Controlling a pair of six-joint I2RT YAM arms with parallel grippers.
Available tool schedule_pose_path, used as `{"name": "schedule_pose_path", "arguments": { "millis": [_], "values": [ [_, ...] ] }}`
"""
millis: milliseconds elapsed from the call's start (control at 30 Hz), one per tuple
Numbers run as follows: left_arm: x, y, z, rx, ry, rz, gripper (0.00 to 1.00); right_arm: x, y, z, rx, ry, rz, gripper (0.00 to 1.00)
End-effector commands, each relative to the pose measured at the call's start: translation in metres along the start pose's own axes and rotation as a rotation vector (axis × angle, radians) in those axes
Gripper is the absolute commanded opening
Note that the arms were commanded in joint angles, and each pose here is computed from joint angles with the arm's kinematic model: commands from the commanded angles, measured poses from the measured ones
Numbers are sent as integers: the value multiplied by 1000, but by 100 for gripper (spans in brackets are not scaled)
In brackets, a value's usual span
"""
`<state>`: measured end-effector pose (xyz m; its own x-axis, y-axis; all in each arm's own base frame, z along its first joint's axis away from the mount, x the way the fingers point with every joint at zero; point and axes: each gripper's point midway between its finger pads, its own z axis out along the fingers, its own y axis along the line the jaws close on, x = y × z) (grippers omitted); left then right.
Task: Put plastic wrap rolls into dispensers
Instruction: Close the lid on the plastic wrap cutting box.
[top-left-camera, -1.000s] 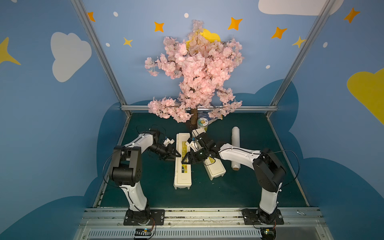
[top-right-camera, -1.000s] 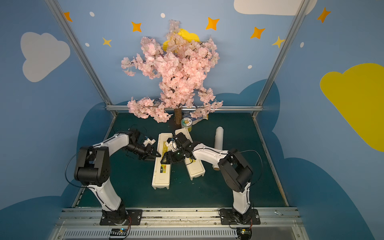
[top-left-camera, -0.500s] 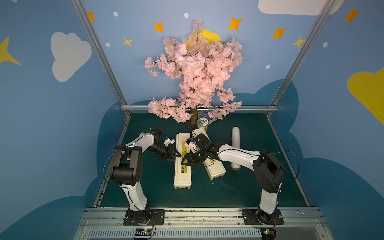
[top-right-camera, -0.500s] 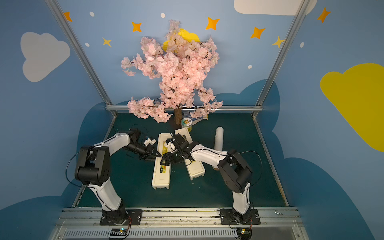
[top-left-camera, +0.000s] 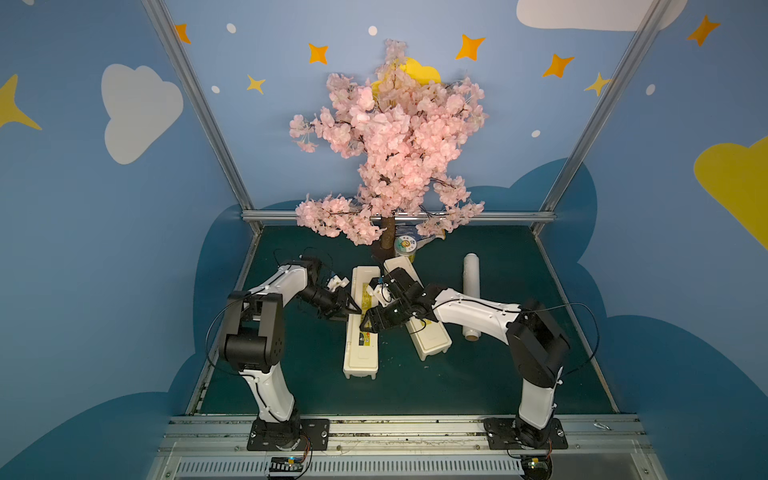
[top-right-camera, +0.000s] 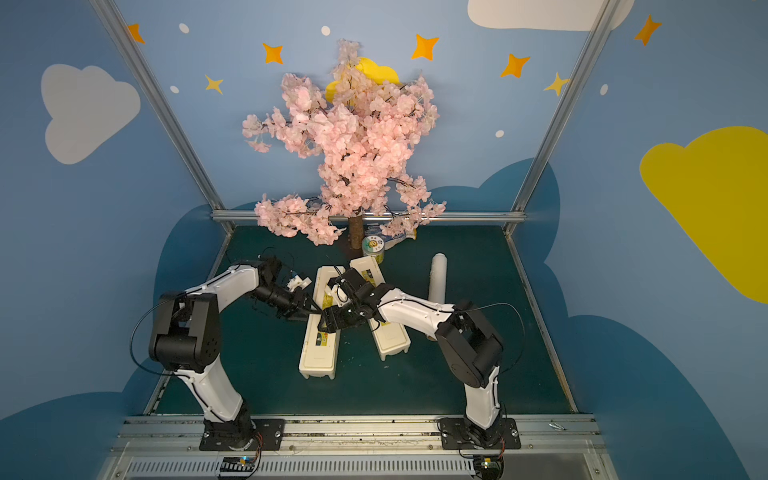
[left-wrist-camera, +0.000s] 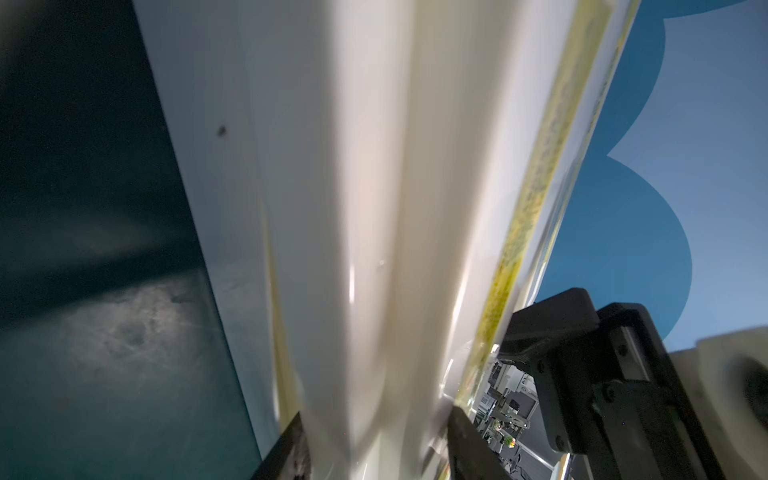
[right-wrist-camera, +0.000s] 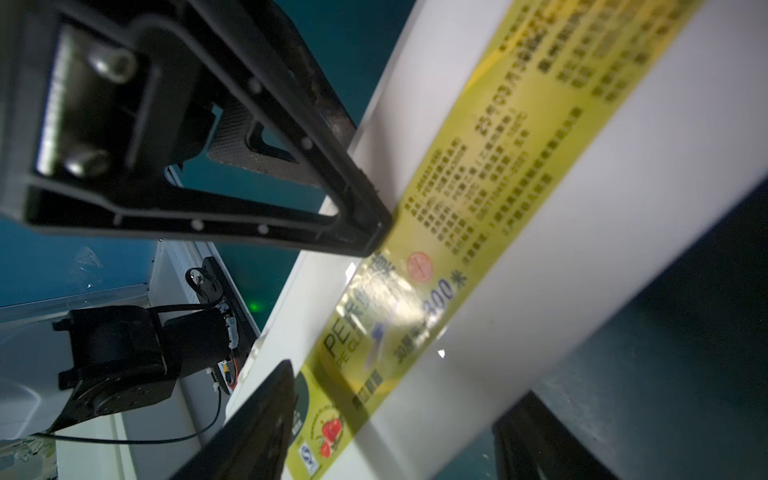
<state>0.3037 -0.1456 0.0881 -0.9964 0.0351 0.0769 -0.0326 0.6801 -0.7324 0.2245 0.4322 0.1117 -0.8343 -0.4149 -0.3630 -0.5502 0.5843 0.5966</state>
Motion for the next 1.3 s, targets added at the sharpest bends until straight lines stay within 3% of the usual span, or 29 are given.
{"name": "schedule_pose_path", "arguments": {
  "millis": [0,333,467,667,900,1267],
  "values": [
    [0,38,7,-168,7,-13,52,-33,79,-19,-203,-118,-174,72],
    [0,22,-4,-136,-48,18,68,-27,63,-7,-163,-102,-126,72],
    [0,12,-9,-118,-75,39,70,-23,57,-1,-155,-91,-106,72],
    [7,5,-8,-102,-63,43,71,-17,41,1,-131,-96,-76,71],
    [21,15,4,-102,-23,-15,64,-21,19,-13,-98,-140,-48,72],
    [12,22,-6,-173,-82,-13,65,-22,20,-17,-111,-134,-66,73]
  ]
}}
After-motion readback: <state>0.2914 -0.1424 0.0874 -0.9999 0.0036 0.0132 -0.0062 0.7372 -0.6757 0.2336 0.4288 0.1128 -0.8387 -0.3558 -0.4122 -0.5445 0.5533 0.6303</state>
